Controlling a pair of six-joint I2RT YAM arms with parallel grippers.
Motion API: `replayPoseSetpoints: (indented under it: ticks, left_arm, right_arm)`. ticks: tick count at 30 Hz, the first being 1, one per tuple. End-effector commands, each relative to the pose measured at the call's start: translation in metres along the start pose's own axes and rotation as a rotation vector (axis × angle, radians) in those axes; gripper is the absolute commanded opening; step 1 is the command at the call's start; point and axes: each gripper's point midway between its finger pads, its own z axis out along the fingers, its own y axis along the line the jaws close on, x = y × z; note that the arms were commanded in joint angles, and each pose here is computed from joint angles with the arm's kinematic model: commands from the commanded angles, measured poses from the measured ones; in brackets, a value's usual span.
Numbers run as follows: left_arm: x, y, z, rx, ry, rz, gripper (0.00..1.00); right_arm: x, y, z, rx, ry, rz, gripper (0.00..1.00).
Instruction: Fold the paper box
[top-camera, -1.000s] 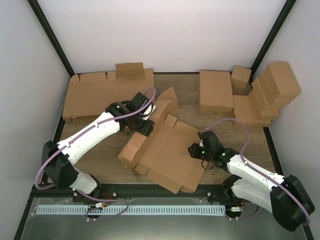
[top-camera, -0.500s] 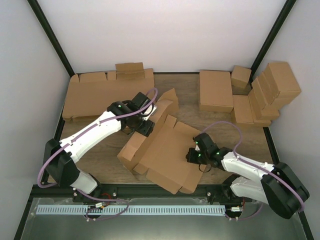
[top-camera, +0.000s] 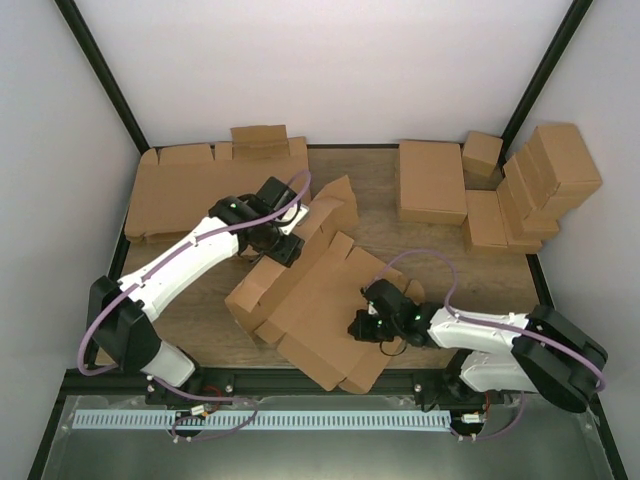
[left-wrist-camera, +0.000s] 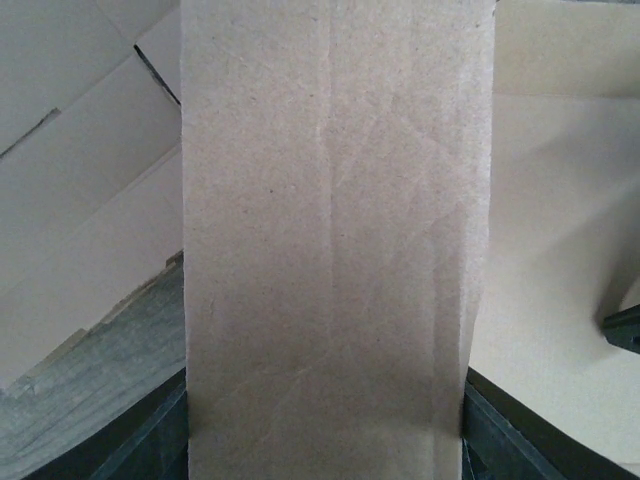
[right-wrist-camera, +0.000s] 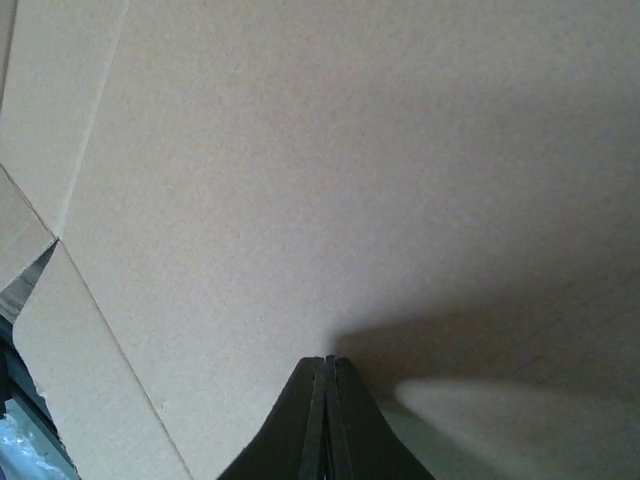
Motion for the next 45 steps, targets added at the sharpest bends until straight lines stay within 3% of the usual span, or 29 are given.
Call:
replayPoseSetpoints:
  ticks: [1,5,12,20,28,39,45]
  left_arm:
    - [-0.025,-0.003,-0.008,0.029,-0.070,0.050,0.62]
    - [-0.026,-0.008,-0.009,0.053,-0.068,0.062,0.62]
    - [-0.020,-0.009,-0.011,0.044,-0.068,0.072,0.62]
    - [-0.018,-0.015,-0.012,0.054,-0.070,0.085,0.61]
    - [-0.014,-0.017,-0.006,0.035,-0.051,0.095,0.61]
    - [-0.012,-0.022,-0.002,0.027,-0.038,0.115,0.61]
    - [-0.011,-0.025,0.000,0.028,-0.030,0.123,0.61]
  right_arm:
    - [-0.016,0.016,-0.004,0.018,-0.042,-0.065,0.01]
    - [-0.060,0.025,-0.028,0.081,-0.188,-0.142,0.07]
    - [-0.137,0.001,-0.056,0.075,-0.323,-0.067,0.07]
    - [-0.186,-0.023,-0.043,0.101,-0.323,-0.022,0.05]
    - [-0.201,-0.052,-0.041,0.120,-0.316,0.036,0.04]
    - [-0.165,-0.075,-0.012,0.009,-0.191,0.173,0.02]
    - [-0.164,-0.072,-0.020,-0.001,-0.225,0.156,0.01]
